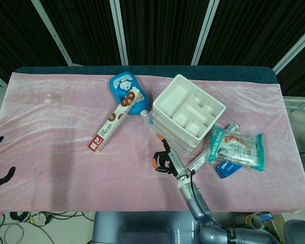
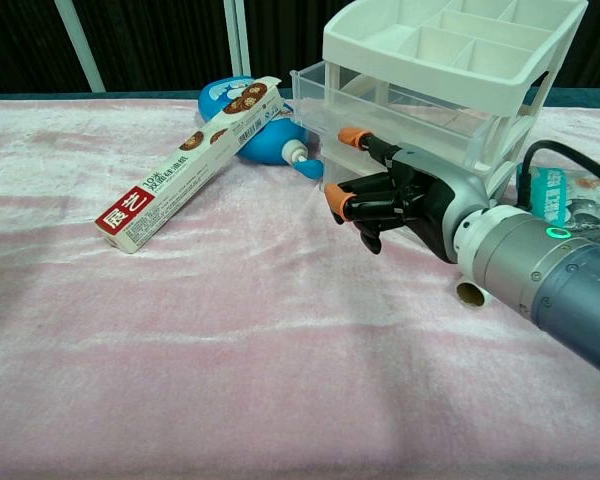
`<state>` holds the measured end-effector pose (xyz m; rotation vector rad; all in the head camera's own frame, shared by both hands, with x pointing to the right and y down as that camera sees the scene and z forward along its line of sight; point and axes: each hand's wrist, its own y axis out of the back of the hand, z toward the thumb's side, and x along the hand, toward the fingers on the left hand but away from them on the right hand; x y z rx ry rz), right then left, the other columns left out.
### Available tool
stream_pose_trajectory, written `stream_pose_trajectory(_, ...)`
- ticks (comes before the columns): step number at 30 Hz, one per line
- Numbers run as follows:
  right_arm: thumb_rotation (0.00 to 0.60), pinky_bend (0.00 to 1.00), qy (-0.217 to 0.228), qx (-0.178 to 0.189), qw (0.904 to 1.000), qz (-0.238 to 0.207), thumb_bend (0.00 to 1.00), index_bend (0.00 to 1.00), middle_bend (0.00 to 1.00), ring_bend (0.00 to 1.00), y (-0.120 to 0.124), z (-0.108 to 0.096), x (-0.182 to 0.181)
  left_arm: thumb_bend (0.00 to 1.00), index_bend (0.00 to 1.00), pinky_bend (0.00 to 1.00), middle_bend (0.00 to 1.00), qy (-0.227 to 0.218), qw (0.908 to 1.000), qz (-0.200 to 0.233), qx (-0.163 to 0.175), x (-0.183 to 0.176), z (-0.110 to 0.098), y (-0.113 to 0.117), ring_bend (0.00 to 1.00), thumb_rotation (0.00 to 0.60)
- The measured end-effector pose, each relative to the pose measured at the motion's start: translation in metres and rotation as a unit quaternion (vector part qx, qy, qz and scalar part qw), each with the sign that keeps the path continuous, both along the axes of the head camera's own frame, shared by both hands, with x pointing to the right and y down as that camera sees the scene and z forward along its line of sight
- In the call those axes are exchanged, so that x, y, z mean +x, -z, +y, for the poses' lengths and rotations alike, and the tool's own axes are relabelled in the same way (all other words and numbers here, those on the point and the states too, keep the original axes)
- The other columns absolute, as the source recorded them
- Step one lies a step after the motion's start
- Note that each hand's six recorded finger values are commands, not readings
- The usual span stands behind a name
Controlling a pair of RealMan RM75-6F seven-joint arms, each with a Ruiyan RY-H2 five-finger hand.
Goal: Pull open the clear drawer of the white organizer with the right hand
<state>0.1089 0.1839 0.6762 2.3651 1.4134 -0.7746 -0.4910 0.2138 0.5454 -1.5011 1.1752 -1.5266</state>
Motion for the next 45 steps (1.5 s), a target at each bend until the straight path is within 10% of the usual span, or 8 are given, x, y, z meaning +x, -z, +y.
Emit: stream_pose_trajectory(45, 0.600, 0.76, 0.042, -0.005, 0.9989, -0.017, 0.46, 0.03, 0.71, 0.83, 0.008, 0.039, -0.022, 0.28, 0.08, 0.09, 0.06, 0.000, 1.0000, 0.000, -0.001, 0.000, -0.001, 0.000, 0.00, 0.600)
